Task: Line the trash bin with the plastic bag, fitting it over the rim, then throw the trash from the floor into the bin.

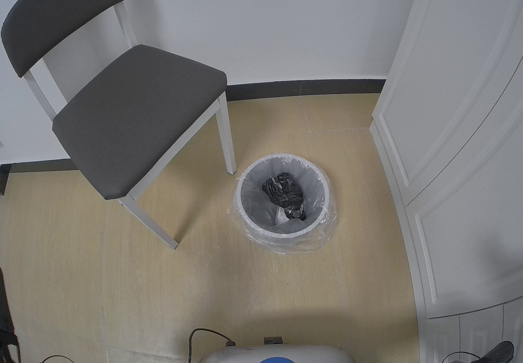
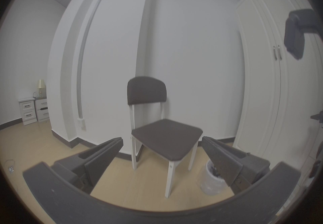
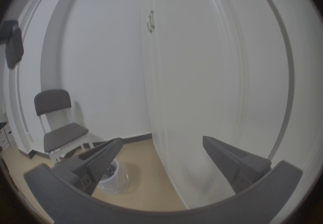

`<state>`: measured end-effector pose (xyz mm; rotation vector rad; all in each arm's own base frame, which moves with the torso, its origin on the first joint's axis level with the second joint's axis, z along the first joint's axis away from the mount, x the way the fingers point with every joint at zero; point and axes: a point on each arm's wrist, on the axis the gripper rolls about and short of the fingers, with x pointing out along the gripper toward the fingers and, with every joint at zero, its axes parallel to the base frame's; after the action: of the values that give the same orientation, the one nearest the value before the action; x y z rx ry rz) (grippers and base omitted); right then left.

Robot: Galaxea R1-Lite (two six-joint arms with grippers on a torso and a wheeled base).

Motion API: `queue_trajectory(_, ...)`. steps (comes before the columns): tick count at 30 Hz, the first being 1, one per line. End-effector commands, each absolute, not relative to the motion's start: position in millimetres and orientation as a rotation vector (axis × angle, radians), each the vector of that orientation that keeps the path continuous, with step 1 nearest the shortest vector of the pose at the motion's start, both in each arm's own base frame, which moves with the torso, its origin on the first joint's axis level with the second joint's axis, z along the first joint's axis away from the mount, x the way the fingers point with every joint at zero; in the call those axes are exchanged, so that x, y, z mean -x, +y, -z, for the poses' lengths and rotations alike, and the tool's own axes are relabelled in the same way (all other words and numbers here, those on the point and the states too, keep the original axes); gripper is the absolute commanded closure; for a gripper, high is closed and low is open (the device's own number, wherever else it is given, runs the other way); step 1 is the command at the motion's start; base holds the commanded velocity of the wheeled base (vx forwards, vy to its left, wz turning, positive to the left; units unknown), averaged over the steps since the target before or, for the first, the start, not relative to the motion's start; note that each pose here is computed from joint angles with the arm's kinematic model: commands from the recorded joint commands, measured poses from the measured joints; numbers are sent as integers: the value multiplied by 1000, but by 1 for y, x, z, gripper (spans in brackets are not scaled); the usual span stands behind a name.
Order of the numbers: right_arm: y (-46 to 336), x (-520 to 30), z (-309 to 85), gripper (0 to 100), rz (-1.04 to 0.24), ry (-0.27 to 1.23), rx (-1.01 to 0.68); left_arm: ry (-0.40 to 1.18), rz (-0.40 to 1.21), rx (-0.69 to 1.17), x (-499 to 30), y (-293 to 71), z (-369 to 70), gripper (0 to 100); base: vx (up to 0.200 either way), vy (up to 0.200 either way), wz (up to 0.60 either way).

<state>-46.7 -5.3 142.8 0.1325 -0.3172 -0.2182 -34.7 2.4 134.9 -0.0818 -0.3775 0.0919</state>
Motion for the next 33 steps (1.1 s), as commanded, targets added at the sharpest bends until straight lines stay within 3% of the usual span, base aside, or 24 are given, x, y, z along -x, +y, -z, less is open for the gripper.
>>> queue_trajectory(1,-5,32,-108,0,198,-195,-91,-284,-88,68,27,2,-104,0,0,0,0)
queue_trajectory(12,-4,24,-83,0,199,-76,-49,-61,-97,54,23,2,-82,0,0,0,0)
queue_trajectory(33,0,23,-75,0,2,0,23,5,-5,-6,23,0,-75,0,0,0,0)
